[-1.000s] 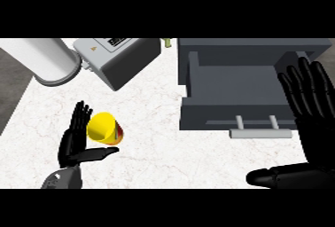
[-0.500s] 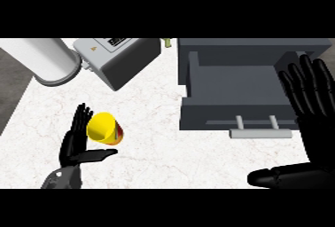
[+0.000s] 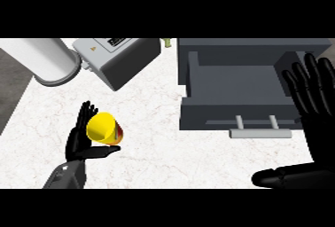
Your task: Pick up the cup, place it into the drawer and close the drawer
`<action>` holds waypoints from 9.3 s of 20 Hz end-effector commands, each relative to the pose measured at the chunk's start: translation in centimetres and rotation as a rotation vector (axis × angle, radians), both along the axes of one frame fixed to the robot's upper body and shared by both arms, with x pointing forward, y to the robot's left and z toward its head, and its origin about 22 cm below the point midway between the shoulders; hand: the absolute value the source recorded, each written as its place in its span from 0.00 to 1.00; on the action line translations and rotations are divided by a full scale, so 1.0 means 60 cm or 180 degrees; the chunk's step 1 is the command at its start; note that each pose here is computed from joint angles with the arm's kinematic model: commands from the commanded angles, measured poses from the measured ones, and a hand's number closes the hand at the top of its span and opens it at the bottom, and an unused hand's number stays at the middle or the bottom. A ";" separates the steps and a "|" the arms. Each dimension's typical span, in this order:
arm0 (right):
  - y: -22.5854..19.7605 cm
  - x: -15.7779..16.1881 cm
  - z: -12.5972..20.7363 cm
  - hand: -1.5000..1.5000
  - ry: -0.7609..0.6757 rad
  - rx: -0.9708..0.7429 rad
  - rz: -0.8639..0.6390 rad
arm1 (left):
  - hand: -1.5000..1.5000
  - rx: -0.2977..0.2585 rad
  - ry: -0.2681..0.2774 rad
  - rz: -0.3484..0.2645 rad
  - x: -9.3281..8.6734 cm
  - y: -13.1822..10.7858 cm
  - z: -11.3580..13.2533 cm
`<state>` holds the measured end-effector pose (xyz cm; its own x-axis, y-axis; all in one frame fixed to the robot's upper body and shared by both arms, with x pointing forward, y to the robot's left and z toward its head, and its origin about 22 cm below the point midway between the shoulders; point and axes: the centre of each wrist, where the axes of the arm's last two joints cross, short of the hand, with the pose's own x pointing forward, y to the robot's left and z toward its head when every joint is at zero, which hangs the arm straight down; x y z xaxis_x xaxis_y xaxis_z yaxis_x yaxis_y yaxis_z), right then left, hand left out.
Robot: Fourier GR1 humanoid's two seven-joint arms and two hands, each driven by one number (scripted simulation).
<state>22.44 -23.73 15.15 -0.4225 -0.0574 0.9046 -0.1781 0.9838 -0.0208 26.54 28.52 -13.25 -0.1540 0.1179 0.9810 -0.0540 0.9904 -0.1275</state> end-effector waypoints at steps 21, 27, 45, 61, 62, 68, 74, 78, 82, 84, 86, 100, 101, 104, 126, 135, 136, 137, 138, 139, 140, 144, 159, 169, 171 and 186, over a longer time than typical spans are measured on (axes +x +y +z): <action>0.016 -0.014 -0.021 0.00 0.0035 -0.0012 -0.0015 | 1.00 -0.0633 -0.0467 -0.0393 0.048 -0.060 0.001; -0.011 0.002 -0.004 0.00 -0.0009 -0.0004 -0.0072 | 1.00 -0.0440 -0.0775 -0.0138 0.032 -0.063 -0.006; -0.022 -0.022 -0.015 0.00 0.0057 -0.0048 -0.0119 | 1.00 -0.0337 -0.1195 -0.0495 0.056 -0.059 0.131; -0.006 -0.006 -0.021 0.00 -0.0008 -0.0042 -0.0066 | 1.00 -0.0393 -0.1267 -0.0788 0.150 -0.175 0.380; -0.029 0.002 -0.009 0.00 0.0029 -0.0047 -0.0053 | 1.00 -0.0379 -0.1343 -0.0761 0.129 -0.221 0.424; -0.021 -0.020 -0.043 0.00 0.0052 -0.0042 -0.0075 | 1.00 -0.0129 -0.1349 -0.0750 0.167 -0.242 0.437; -0.046 -0.004 -0.033 0.00 0.0069 -0.0064 -0.0055 | 1.00 -0.0110 -0.1272 -0.0756 0.215 -0.301 0.505; -0.036 -0.002 -0.035 0.00 0.0034 -0.0069 -0.0074 | 1.00 0.0052 -0.1208 -0.0824 0.219 -0.347 0.540; -0.066 0.016 -0.038 0.00 0.0020 -0.0006 -0.0089 | 1.00 0.0182 -0.1099 -0.0803 0.233 -0.373 0.515; -0.026 -0.007 -0.032 0.00 0.0085 -0.0064 -0.0136 | 1.00 0.0221 -0.1062 -0.0817 0.233 -0.389 0.521; -0.039 0.005 -0.026 0.00 0.0034 0.0013 -0.0094 | 1.00 0.0187 -0.0946 -0.0762 0.258 -0.386 0.521; -0.042 0.016 -0.025 0.00 0.0030 -0.0112 0.0034 | 1.00 0.0487 -0.0699 -0.0764 0.280 -0.431 0.462; -0.027 0.004 -0.021 0.00 -0.0022 -0.0091 0.0024 | 1.00 0.0515 -0.0673 -0.0800 0.280 -0.432 0.459; -0.029 0.014 -0.033 0.00 -0.0003 -0.0061 0.0012 | 1.00 0.0720 -0.0664 -0.0767 0.271 -0.446 0.456; -0.007 0.029 -0.024 0.00 -0.0061 0.0180 0.0345 | 0.00 0.0669 -0.0721 -0.0837 0.268 -0.461 0.450; -0.034 -0.011 -0.008 1.00 -0.0053 0.0180 0.0393 | 0.00 0.0088 -0.0863 -0.0992 0.264 -0.460 0.469; -0.070 0.009 0.013 1.00 -0.0048 -0.0003 0.0398 | 0.00 0.0071 -0.0854 -0.0991 0.265 -0.457 0.486; -0.047 -0.017 -0.010 1.00 -0.0017 -0.0003 0.0419 | 0.00 0.0018 -0.0776 -0.0857 0.270 -0.430 0.482; -0.056 -0.022 -0.016 1.00 0.0027 -0.0117 0.0450 | 0.00 -0.0057 -0.0777 -0.0880 0.262 -0.429 0.486; -0.053 -0.002 -0.009 1.00 0.0033 -0.0284 0.0612 | 0.00 -0.0089 -0.0815 -0.0842 0.255 -0.440 0.479; -0.060 -0.016 -0.010 1.00 0.0027 -0.0460 0.0547 | 0.00 -0.0133 -0.0849 -0.0878 0.258 -0.411 0.472; -0.055 -0.035 -0.007 1.00 -0.0026 -0.0819 0.0540 | 0.00 -0.0223 -0.0863 -0.0604 0.253 -0.343 0.458; -0.023 0.016 -0.058 1.00 0.0245 -0.1709 0.0238 | 0.00 -0.0390 -0.0587 -0.0384 0.106 -0.114 0.360; 0.011 0.034 -0.131 1.00 -0.0009 -0.3246 0.0366 | 0.00 -0.0388 -0.0575 -0.0351 0.050 -0.004 0.341; 0.026 0.066 -0.156 1.00 -0.0066 -0.3265 0.0299 | 0.00 -0.0363 -0.0575 -0.0291 0.036 -0.005 0.306; 0.007 0.228 -0.233 0.00 0.0367 -0.3618 0.0290 | 0.00 -0.0490 -0.0615 -0.0329 0.003 0.072 0.292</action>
